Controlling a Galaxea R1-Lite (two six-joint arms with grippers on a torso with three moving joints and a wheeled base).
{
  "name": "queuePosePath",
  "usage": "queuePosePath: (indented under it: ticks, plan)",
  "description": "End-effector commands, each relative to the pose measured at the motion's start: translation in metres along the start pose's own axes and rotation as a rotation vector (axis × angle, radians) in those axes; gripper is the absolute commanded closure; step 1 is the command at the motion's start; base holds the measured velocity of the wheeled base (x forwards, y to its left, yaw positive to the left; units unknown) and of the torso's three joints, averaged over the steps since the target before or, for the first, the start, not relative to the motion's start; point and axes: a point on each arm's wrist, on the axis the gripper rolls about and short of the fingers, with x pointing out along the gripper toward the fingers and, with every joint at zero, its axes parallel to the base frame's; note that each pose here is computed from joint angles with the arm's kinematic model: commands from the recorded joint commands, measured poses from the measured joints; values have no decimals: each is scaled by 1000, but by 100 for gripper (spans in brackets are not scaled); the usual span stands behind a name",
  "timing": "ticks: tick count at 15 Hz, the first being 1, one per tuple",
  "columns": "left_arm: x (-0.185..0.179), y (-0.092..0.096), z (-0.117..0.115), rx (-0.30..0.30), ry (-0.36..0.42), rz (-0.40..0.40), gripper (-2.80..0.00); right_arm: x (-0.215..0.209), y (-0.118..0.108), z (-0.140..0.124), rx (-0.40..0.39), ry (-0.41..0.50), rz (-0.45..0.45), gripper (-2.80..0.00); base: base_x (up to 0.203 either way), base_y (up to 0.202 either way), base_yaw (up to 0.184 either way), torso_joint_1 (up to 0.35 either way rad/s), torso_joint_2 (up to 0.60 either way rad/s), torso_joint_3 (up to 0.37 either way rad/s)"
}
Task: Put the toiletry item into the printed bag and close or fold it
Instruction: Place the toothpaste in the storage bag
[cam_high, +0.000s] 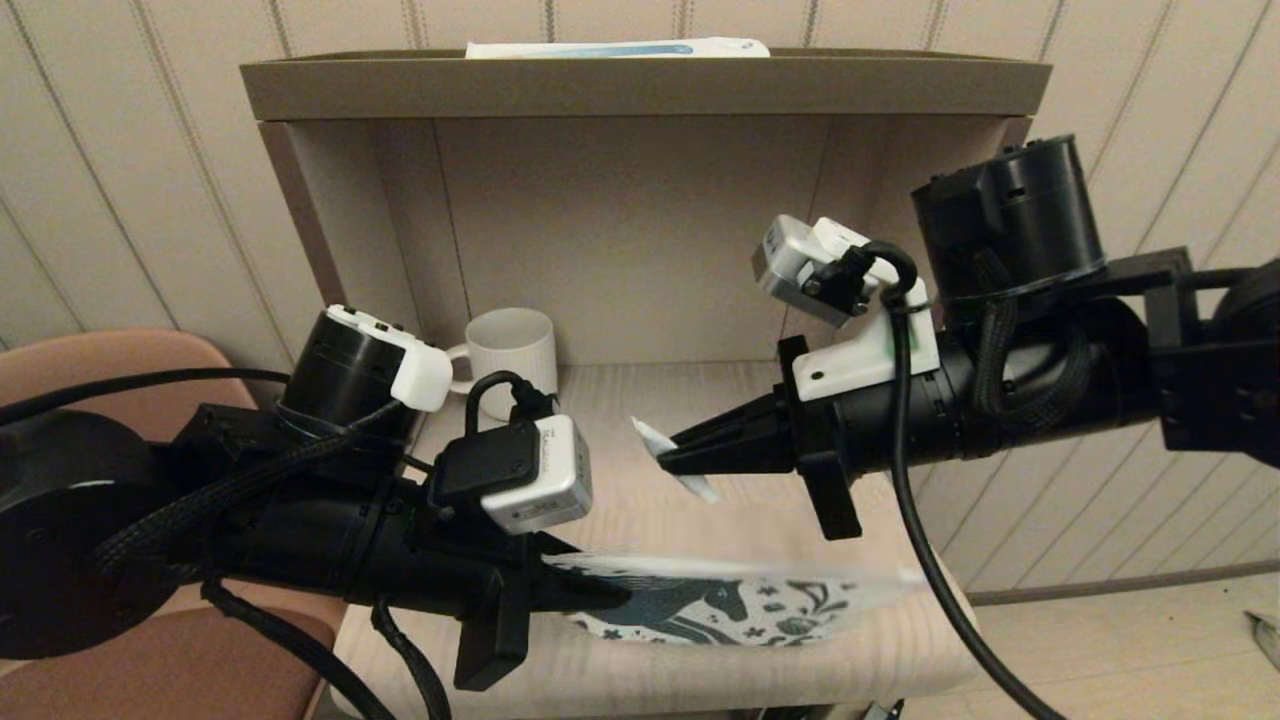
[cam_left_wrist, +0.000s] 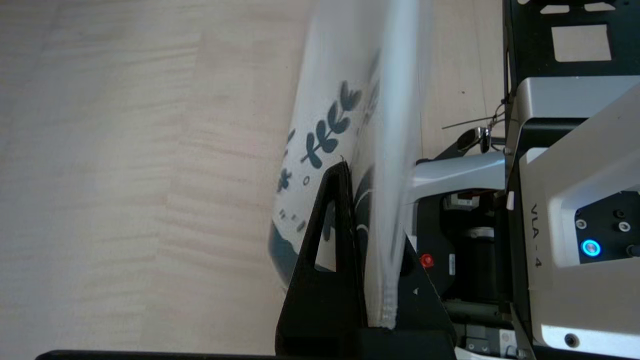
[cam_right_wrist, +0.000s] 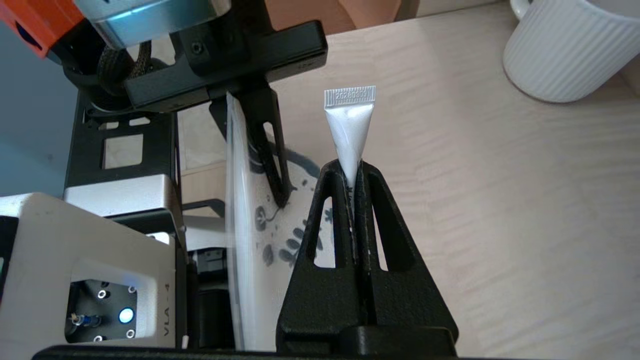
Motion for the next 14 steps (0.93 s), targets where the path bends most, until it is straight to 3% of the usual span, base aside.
queuePosePath:
  ticks: [1,7,14]
  plan:
    - [0,0,0,4,-2,-4,0,1,1,-1,0,2,8,0,0,0,0,0,0,0]
    - [2,1,-2,-3,4,-5,0,-1,7,-1,-2,2,19,0,0,0,0,0,0,0]
    - [2,1,-1,-1,3,-2,0,-1,31,-4,-15,10,78,0,0,0,0,0,0,0]
